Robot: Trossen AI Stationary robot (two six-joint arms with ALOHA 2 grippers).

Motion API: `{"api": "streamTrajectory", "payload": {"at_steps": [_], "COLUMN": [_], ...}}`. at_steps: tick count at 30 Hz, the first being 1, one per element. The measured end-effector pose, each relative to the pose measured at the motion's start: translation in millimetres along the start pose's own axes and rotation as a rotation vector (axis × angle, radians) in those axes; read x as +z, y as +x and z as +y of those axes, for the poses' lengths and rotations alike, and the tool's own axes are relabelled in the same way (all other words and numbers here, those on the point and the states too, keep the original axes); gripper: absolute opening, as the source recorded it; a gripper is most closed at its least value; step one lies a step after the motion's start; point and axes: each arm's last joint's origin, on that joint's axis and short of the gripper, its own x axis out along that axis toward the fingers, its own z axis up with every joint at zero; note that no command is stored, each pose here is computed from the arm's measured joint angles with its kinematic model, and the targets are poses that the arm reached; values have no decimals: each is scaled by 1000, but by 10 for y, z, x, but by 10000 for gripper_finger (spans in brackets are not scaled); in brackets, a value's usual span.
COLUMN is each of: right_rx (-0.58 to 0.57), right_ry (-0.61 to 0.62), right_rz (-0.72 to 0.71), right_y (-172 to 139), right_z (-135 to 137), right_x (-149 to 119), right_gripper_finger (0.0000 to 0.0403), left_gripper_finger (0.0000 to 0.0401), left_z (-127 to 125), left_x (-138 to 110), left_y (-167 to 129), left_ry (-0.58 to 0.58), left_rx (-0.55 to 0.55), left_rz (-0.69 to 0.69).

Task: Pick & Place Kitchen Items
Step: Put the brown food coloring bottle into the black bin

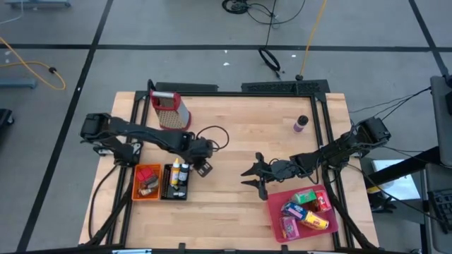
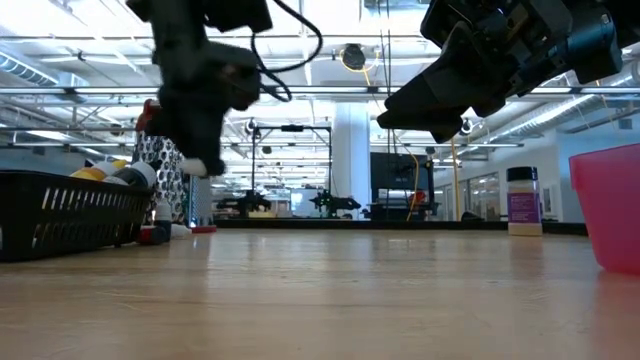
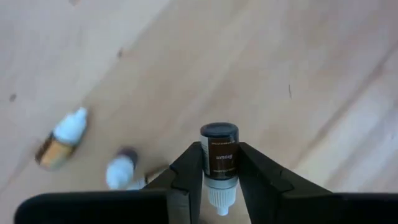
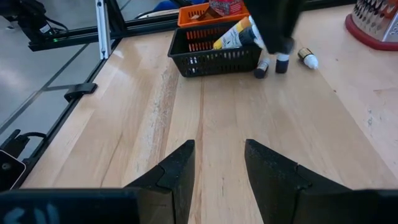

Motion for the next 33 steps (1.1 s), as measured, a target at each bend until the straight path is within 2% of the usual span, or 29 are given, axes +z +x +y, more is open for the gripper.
{"api": "streamTrajectory", "payload": {"at_steps": [6,17,22,33], "right_rx": [-1,-1,-2,-2], "right_ry": [-8,-16,-16,-16], "right_rz": [5,6,6,6], "right_y": [0,-1,0,0], "right_z": [-2,-1,-2,-2], "right_x": [-5,-7,-7,-7], "right_gripper_finger": [132,132,132,132], "left_gripper_finger": [91,92,92,93], "left_z": [-61,-129,-178,-190], "left_x": [-236,-713,-797,-814], "left_y": [-240,-365,-369,-371], "left_ry": [21,-63,-55,24], "left_rx": [-34,108,127,137], "left_rz": [56,185,154,126]}}
